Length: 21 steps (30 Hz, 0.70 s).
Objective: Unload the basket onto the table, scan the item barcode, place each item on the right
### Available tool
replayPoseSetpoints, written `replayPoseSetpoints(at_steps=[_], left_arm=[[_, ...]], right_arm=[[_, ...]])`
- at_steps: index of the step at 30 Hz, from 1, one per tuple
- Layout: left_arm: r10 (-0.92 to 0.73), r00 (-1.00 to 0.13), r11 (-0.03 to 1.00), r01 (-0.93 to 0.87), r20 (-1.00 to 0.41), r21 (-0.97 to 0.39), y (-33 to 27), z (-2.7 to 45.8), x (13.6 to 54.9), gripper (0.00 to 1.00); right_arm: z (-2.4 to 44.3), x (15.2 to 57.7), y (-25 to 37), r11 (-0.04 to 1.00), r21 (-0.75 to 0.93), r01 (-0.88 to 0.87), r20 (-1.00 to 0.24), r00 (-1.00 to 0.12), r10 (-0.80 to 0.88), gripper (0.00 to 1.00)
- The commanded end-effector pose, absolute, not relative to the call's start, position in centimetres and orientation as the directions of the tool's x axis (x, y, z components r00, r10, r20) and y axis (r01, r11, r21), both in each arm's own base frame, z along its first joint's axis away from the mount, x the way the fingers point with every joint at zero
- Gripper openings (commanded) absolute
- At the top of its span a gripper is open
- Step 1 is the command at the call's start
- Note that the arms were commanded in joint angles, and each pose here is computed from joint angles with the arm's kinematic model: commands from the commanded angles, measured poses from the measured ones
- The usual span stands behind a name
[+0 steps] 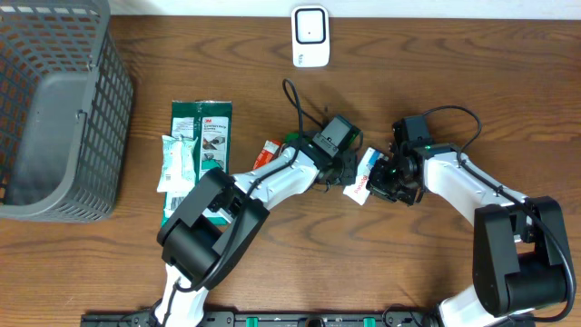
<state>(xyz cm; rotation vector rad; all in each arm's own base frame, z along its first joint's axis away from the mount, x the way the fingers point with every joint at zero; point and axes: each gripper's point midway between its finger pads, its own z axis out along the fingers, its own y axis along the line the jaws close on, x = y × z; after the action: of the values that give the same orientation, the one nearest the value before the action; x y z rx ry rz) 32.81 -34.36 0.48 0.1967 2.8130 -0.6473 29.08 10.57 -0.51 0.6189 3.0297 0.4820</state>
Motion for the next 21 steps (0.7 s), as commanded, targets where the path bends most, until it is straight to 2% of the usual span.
replayPoseSetpoints(at_steps=[1, 6, 10, 16, 21], left_arm=[[0.059, -0.952, 0.951, 0.145, -0.300, -0.272, -31.8, -3.2, 33.6, 0.29], [0.041, -0.940, 0.955, 0.137, -0.339, -0.264, -31.6, -2.9, 34.7, 0.28], [0.077, -0.970, 0.930, 0.153, -0.229, -0.334, -32.5, -3.3, 32.3, 0.29], [0.151, -0.988, 0.856, 0.153, -0.045, -0.493, -34.6, -2.6, 28.1, 0.28], [0.158, -0.987, 0.853, 0.146, -0.018, -0.501, -34.6, -2.6, 27.6, 0.27]], right_arm=[[-2.0, 27.9, 9.6, 0.900, 0.217, 0.378, 0.054, -0.925, 0.376, 0.01], [-2.1, 28.1, 9.0, 0.909, 0.187, 0.373, 0.031, -0.927, 0.374, 0.01], [-2.2, 28.8, 7.9, 0.920, 0.140, 0.366, -0.023, -0.928, 0.372, 0.01], [-1.7, 31.8, 8.6, 0.944, 0.196, 0.265, -0.147, -0.944, 0.296, 0.01], [-0.8, 34.8, 9.3, 0.957, 0.236, 0.166, -0.278, -0.933, 0.230, 0.01]])
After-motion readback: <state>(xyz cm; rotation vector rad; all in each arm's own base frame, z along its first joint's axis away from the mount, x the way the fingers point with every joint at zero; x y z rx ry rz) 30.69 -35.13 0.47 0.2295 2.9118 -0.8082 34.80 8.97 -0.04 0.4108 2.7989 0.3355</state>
